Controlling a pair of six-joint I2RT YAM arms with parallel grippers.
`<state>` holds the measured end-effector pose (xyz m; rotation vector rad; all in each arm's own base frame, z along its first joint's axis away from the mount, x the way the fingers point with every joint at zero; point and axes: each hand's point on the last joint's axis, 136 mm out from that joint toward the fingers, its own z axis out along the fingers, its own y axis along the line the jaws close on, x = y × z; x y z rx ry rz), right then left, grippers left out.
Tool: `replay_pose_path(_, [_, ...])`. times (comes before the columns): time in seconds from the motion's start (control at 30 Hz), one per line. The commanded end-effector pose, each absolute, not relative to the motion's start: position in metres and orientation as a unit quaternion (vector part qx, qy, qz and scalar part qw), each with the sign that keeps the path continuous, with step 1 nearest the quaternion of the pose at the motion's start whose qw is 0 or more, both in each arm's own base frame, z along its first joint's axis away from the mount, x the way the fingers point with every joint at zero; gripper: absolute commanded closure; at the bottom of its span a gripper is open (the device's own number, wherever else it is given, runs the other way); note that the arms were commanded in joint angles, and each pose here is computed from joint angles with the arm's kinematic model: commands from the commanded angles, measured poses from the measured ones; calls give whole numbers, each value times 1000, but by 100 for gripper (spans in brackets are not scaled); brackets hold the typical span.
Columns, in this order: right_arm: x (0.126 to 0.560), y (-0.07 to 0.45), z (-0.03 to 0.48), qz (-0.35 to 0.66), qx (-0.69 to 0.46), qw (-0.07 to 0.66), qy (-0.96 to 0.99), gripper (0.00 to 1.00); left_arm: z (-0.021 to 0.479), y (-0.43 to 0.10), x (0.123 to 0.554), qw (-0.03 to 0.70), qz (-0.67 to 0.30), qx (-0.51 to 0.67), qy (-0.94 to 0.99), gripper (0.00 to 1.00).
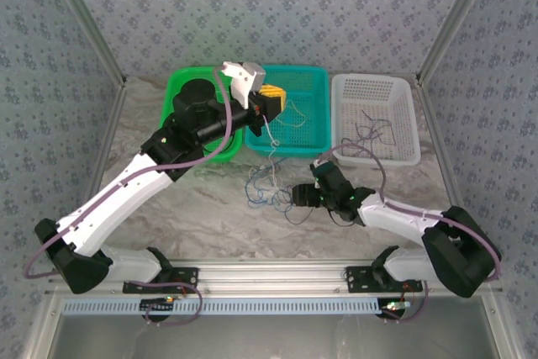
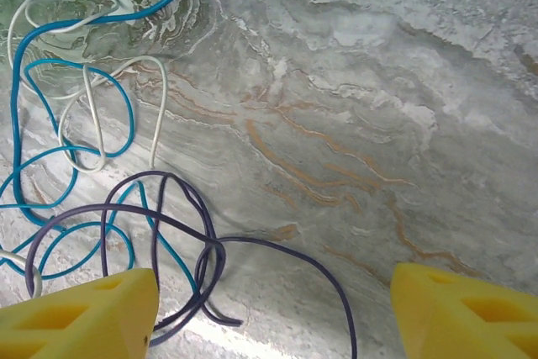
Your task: Untangle the cables
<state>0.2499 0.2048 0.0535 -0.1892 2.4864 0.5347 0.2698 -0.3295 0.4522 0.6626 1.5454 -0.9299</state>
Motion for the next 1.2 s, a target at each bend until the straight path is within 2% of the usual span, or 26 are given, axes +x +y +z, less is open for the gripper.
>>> replay_pose_path(0.0, [253, 216, 50, 217, -68, 277, 934, 25, 472, -331, 265, 590, -411, 283, 635, 84])
replay_pose_path(0.1, [256, 219, 39, 205, -57, 261, 942, 27, 474, -333, 264, 586, -418, 285, 632, 84])
replay_pose_path(0.2, [257, 213, 25, 180, -44, 239, 953, 35, 478, -332, 263, 590, -418, 285, 630, 84])
replay_pose_path(0.3, [253, 203, 9, 138, -36, 208, 968, 53, 488, -325, 264, 605, -405, 283, 624, 84])
replay_pose_path(0.37, [247, 198, -2, 121, -37, 187, 974, 69, 499, -319, 265, 620, -392, 282, 618, 85])
replay_pose_path(0.47, [238, 190, -13, 100, -37, 167, 980, 86, 520, -311, 269, 639, -377, 285, 607, 85])
replay_pose_path(0.73, [223, 170, -25, 62, -34, 152, 986, 96, 568, -302, 284, 669, -369, 284, 579, 86])
replay_pose_path(0.8, [224, 171, -22, 67, -35, 158, 985, 94, 573, -307, 285, 665, -379, 289, 576, 86])
replay_pose_path(0.83, [225, 173, -19, 73, -36, 166, 983, 90, 572, -311, 285, 659, -385, 293, 575, 86])
replay_pose_path(0.97, [232, 181, 3, 99, -37, 200, 974, 59, 564, -319, 289, 647, -397, 293, 581, 86])
replay_pose_path(1.03, [234, 185, 14, 115, -38, 213, 969, 47, 559, -320, 291, 643, -400, 291, 585, 86])
replay_pose_path(1.1, [235, 189, 25, 127, -42, 224, 965, 38, 555, -321, 292, 639, -400, 291, 589, 85])
replay_pose_path(1.17, [235, 191, 37, 139, -49, 237, 960, 34, 552, -321, 295, 637, -399, 289, 593, 85])
